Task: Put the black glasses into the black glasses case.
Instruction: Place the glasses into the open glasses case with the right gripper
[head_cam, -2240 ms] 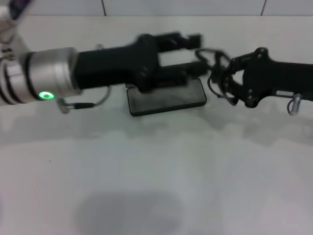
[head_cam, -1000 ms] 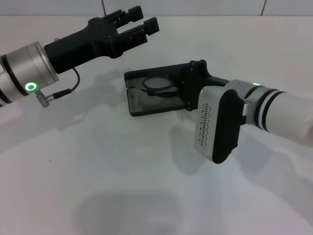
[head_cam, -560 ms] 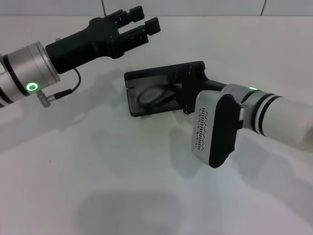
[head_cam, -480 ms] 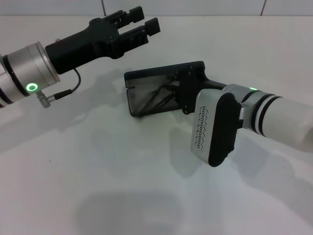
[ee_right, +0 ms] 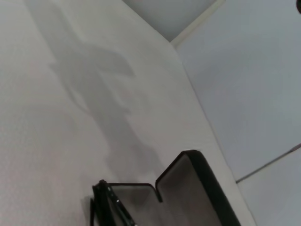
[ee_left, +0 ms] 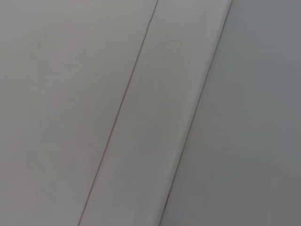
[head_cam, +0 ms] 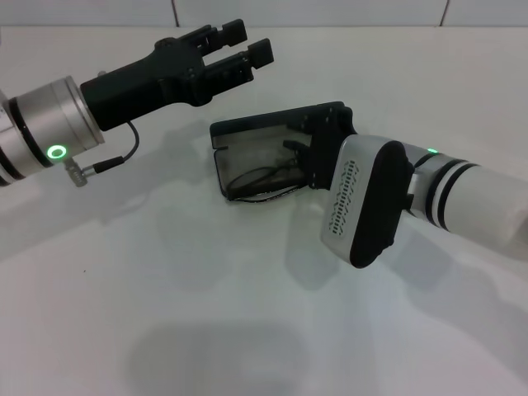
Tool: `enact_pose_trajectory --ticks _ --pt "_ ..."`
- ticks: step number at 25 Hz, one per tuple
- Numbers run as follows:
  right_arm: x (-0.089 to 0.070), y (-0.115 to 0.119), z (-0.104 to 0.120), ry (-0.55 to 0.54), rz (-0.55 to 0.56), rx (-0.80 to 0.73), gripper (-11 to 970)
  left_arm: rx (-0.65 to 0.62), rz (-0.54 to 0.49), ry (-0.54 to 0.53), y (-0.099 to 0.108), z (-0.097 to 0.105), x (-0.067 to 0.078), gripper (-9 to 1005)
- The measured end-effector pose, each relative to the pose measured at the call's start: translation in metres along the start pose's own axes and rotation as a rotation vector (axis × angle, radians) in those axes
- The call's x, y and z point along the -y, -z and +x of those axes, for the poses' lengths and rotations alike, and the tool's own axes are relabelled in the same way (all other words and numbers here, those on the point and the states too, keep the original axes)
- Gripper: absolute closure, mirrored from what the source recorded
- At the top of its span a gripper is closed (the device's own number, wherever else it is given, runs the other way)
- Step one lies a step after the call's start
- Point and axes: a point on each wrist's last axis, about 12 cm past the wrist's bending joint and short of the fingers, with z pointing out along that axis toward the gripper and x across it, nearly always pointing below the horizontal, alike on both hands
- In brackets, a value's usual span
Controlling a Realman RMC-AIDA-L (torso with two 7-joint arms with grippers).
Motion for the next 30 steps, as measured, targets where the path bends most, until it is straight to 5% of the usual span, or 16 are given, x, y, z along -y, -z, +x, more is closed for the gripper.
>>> enact_pose_trajectory --ticks 9,13,15,19,30 --pt "-0.004 0.013 -0.009 -0.064 0.006 0.045 780 -0.005 -0.004 0.002 0.003 0.004 0.001 289" --pt "-0.009 0.017 -0.012 -0.099 -0.105 0.101 781 -0.006 -0.005 0.001 0.004 0.004 0.001 289" --pt "-0.016 0.016 -0.015 -0.155 -0.269 0.163 781 -0.005 -0.002 -0.003 0.003 0.003 0.001 289" --pt "-0.011 0.000 -0.011 -0.197 -0.355 0.124 781 -0.005 0.003 -0.006 0.001 0.002 0.001 289" --pt "0.010 -0.015 0.005 -0.245 -0.238 0.027 781 -0.002 0.012 -0.015 -0.005 -0.002 0.000 289"
